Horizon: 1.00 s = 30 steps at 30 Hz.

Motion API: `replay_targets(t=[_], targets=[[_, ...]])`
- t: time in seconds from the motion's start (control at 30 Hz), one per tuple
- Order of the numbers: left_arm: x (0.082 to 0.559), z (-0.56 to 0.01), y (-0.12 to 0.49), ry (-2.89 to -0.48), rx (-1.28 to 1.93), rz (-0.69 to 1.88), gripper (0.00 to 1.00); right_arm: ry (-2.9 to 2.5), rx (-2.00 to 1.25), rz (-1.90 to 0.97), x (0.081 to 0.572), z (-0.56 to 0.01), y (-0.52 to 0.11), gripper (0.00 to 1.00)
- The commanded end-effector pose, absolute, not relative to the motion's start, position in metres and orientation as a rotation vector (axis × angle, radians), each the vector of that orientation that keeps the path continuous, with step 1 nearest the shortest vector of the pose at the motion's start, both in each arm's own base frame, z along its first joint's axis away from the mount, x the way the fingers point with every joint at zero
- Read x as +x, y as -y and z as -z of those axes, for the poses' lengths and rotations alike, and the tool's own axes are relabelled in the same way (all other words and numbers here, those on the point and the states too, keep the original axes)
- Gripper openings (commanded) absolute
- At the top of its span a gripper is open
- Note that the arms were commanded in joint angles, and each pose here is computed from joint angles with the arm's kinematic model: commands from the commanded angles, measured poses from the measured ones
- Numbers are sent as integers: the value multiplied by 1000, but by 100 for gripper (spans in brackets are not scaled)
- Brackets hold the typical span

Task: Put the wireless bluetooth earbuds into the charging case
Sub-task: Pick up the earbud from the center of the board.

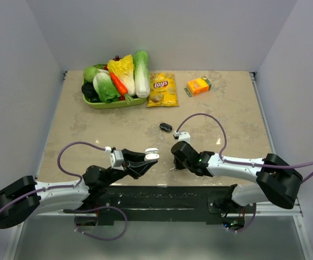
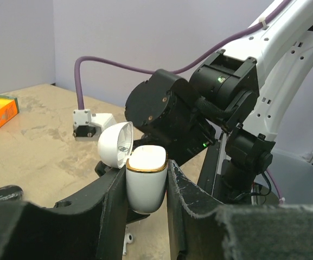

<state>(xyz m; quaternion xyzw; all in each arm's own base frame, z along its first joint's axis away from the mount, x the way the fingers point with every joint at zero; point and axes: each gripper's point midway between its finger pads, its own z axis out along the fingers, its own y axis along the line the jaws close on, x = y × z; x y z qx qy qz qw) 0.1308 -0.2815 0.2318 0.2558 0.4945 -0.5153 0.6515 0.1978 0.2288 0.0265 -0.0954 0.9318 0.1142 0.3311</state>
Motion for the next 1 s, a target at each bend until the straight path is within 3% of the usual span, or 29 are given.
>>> replay_targets(t=[0.0,0.57,0.97], targets=[[121,-226,268,-1073,575,1179,0,-2315,-218,-320,219,-72,-240,2],[131,-237,265,-1050,531,1129,0,-2162,-121,-282,252,-132,-245,0],[141,-268,268,-1002,499,1094,0,-1883,-43,-330,262,-255,-217,0]])
